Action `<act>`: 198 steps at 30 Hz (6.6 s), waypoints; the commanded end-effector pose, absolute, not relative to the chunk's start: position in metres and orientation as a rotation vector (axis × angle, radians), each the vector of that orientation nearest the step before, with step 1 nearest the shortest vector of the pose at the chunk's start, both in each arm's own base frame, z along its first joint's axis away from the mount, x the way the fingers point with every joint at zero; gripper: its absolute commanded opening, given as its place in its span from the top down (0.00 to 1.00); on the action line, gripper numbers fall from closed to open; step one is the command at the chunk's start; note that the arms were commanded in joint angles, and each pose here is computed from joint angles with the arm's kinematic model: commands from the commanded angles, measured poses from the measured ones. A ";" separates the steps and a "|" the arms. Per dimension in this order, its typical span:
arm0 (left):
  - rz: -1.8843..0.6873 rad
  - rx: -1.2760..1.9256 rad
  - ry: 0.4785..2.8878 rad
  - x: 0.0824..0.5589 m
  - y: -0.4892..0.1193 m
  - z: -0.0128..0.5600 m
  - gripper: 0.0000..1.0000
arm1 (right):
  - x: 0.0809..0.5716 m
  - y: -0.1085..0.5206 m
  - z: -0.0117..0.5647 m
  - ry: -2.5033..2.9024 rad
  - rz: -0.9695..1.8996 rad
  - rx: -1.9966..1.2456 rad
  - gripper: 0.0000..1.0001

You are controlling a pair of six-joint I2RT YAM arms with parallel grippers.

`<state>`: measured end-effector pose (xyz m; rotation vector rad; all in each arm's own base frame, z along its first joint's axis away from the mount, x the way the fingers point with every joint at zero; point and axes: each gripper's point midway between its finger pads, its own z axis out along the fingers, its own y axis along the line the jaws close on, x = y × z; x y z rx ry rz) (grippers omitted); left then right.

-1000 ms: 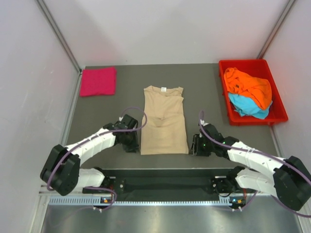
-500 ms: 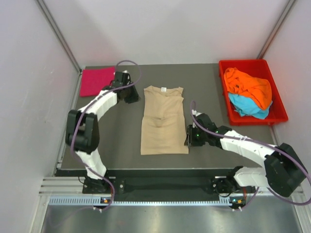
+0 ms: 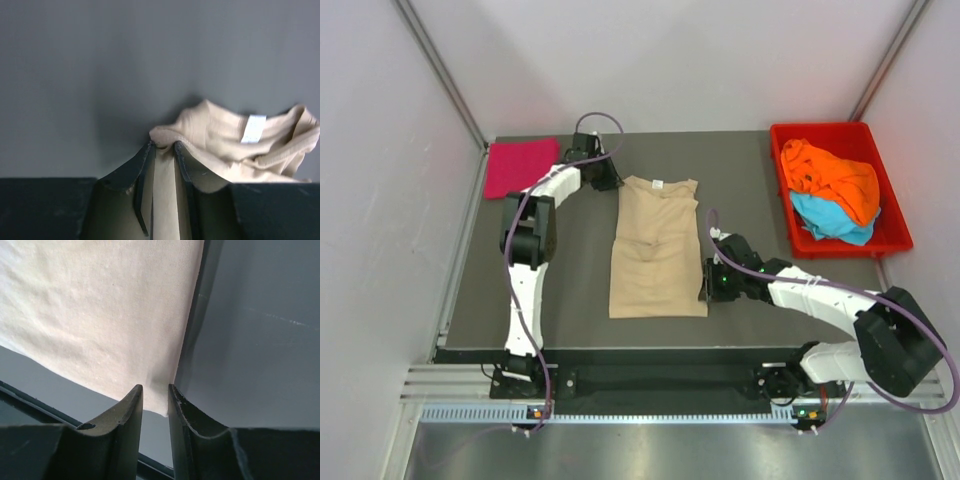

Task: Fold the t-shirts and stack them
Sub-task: Fold the tshirt

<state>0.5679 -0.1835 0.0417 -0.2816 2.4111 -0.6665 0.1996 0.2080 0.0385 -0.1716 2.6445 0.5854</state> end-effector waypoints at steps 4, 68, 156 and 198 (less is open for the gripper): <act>-0.632 -0.294 2.345 0.610 -0.170 0.046 0.73 | 0.205 0.211 0.038 2.620 0.565 -0.204 0.73; -0.684 -1.147 2.395 0.213 -0.165 0.045 0.56 | 0.184 0.186 0.011 2.519 0.244 0.889 1.00; -0.503 -0.632 2.183 0.492 -0.214 0.160 1.00 | 0.451 0.173 0.173 2.222 0.297 0.360 1.00; -0.634 -0.258 2.130 0.557 -0.215 0.157 0.50 | 0.496 0.194 0.137 2.265 0.596 -0.012 0.25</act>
